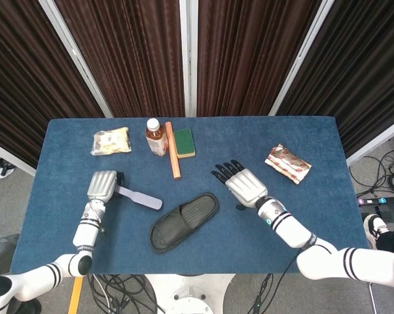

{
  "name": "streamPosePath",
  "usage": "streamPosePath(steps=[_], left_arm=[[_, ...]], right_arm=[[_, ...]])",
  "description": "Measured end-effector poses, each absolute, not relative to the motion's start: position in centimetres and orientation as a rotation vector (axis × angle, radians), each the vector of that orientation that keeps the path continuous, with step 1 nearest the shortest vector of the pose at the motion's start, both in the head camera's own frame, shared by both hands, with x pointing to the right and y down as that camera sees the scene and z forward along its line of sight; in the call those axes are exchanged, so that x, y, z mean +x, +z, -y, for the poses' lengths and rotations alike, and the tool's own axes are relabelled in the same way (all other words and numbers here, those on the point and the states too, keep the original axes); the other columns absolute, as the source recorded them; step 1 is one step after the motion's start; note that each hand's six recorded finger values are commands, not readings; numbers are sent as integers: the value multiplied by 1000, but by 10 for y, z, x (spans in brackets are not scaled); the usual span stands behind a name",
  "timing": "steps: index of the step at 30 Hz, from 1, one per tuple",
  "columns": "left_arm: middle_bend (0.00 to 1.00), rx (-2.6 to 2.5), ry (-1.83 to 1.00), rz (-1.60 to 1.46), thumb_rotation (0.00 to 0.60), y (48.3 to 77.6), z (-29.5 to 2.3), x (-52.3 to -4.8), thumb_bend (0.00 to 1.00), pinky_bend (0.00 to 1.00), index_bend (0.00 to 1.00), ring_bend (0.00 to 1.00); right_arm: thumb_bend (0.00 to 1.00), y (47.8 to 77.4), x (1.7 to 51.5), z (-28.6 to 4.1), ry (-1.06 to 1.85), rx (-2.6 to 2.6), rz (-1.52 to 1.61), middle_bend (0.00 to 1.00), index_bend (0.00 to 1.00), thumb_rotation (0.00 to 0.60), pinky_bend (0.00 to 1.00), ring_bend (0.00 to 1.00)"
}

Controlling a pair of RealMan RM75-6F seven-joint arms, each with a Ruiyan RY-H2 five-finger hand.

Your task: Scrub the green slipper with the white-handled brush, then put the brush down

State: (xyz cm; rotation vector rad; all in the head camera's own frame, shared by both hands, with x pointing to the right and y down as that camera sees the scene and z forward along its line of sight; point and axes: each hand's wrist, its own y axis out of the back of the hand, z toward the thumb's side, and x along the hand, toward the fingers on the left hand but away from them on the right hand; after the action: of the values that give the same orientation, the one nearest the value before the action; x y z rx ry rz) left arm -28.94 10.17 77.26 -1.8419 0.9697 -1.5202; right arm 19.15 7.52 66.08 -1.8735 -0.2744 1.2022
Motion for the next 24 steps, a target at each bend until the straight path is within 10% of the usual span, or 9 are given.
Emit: streamPosePath(steps=[8,15,24], left_arm=[[190,-1857,-1513,-949,444,768,-102,-288,124,374,187,129],[167,-1871,-1473,-937,600,739,-103,-303,125,314,172,118],[223,-1667,-1436,-1039,600,666,-115,-392,124,287,264,118]], right_arm=[[0,629,241,-68,1236,-1855,403,0,0,600,0,0],[10,607,291,-70,1300,-1809,494,1,0,600,0,0],[153,583,379,-101,1428,-1729,748,135,66,600,50,28]])
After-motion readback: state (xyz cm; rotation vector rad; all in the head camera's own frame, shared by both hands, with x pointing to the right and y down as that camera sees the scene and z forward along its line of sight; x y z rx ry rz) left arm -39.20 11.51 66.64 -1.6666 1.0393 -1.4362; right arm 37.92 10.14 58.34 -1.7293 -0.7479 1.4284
